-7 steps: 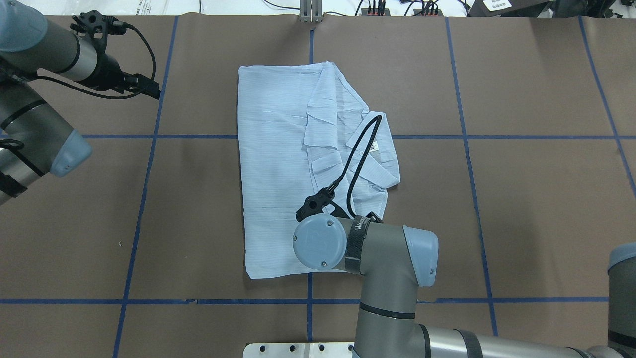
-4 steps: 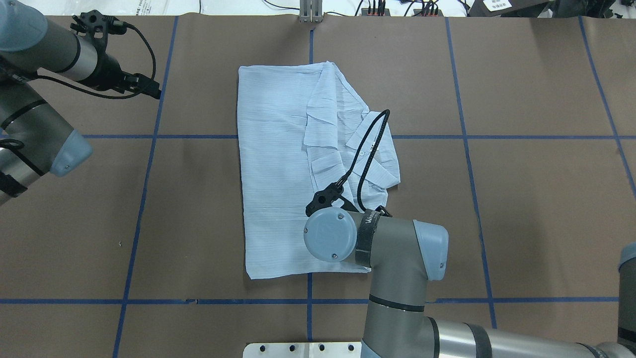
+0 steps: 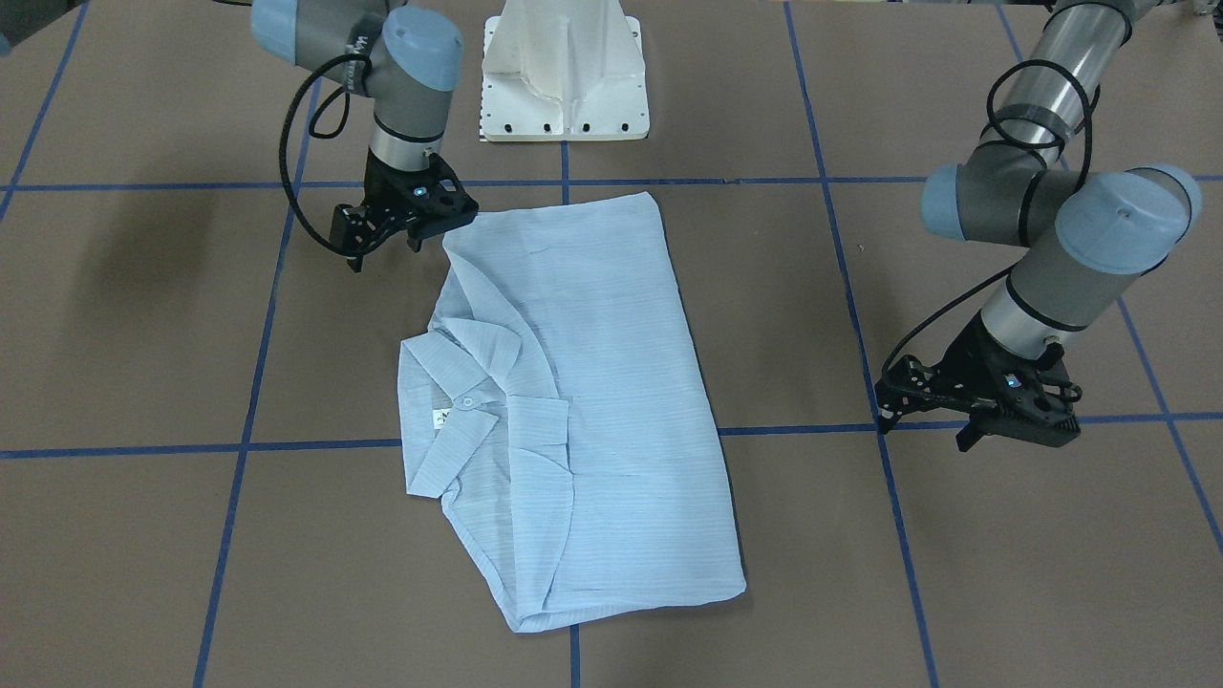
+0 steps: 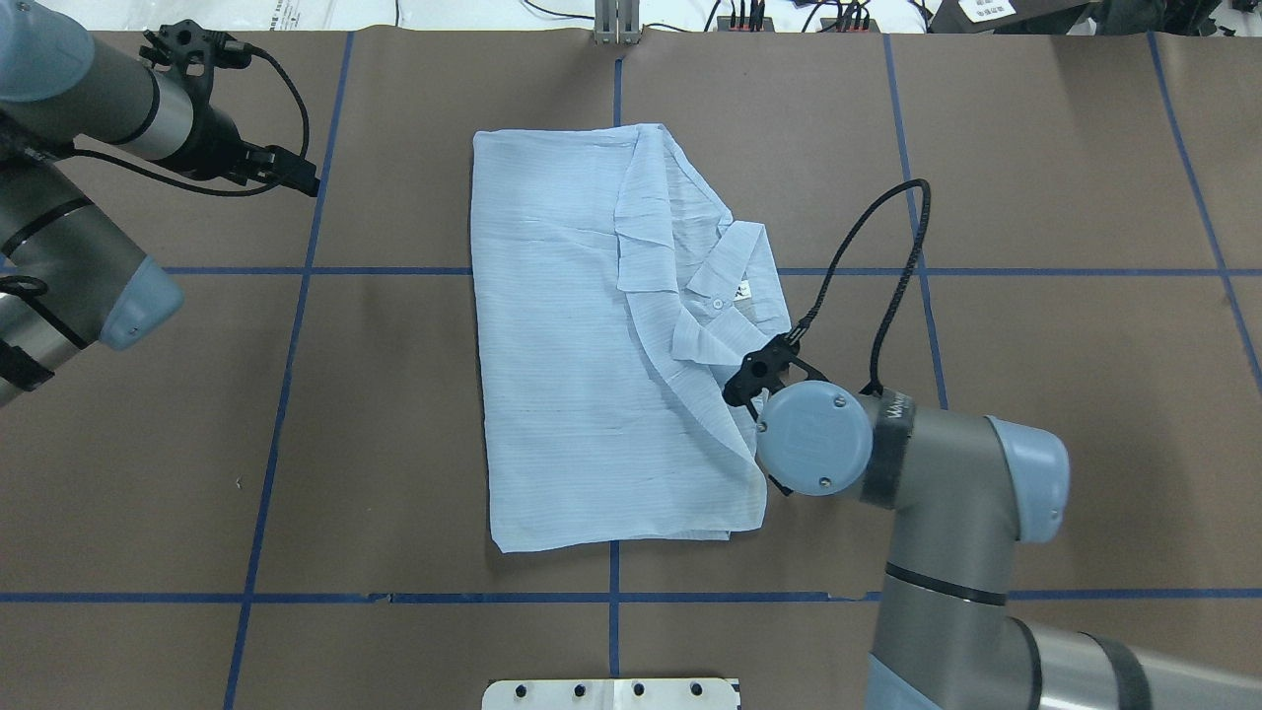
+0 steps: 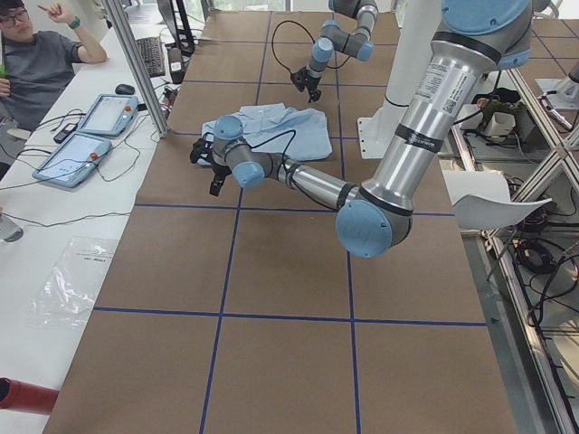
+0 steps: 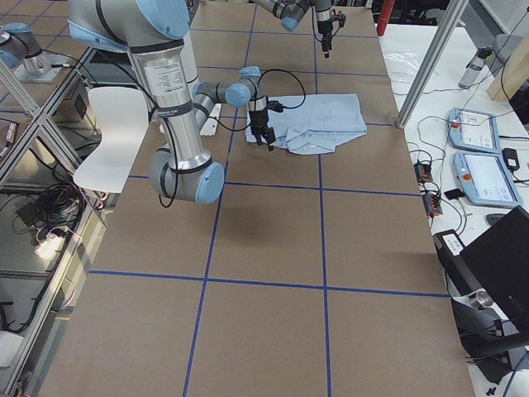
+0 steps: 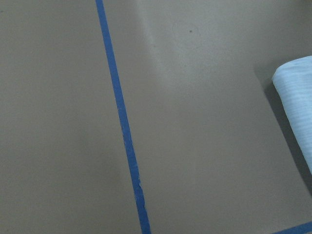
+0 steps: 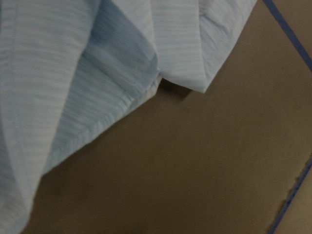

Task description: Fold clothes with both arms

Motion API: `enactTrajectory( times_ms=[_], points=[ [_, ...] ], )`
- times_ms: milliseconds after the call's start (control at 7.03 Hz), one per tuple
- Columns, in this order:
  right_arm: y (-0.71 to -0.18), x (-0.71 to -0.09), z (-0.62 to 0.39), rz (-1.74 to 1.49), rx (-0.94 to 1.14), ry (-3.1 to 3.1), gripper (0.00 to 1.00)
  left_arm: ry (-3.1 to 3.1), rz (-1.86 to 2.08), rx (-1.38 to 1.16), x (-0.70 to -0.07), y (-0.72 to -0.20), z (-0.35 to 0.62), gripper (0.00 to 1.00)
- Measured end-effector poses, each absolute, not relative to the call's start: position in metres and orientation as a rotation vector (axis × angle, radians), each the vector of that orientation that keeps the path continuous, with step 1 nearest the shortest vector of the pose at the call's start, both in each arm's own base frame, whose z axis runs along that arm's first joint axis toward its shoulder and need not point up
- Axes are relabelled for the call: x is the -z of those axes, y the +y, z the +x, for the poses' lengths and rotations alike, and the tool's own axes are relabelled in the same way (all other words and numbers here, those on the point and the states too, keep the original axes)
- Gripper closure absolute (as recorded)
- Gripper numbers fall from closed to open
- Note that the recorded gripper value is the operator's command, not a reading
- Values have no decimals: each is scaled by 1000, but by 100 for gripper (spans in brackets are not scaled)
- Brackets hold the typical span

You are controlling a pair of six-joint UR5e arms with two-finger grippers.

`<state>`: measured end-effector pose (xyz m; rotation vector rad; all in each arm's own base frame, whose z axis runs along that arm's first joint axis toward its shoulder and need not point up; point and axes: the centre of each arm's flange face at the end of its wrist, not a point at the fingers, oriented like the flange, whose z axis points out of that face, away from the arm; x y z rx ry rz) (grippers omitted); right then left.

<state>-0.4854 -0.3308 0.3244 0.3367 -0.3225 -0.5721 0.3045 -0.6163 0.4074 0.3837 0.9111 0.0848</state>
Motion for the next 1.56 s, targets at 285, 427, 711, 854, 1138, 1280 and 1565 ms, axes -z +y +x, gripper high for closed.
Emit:
enactTrajectory(
  times_ms=[285,427,711,854,1138,1280,1565],
  points=[
    [-322,-327,-462,314,509,-362,1,911,384,-85,-407,-616,305,0],
    [-330,-303,-471,307,452,-417,1,914,383,-87,-406,-616,305,0],
    [-362,-247,-517,332,355,-526,1,927,374,-95,-405,-614,305,0],
    [-377,-235,-546,355,337,-570,1,929,371,-97,-405,-614,305,0],
    [-397,-224,-588,373,328,-580,1,930,367,-98,-407,-612,305,0],
    [-408,-218,-603,379,327,-559,1,930,365,-98,-408,-612,305,0],
    [-438,-208,-631,386,314,-499,1,929,363,-99,-410,-611,306,0]
  ],
)
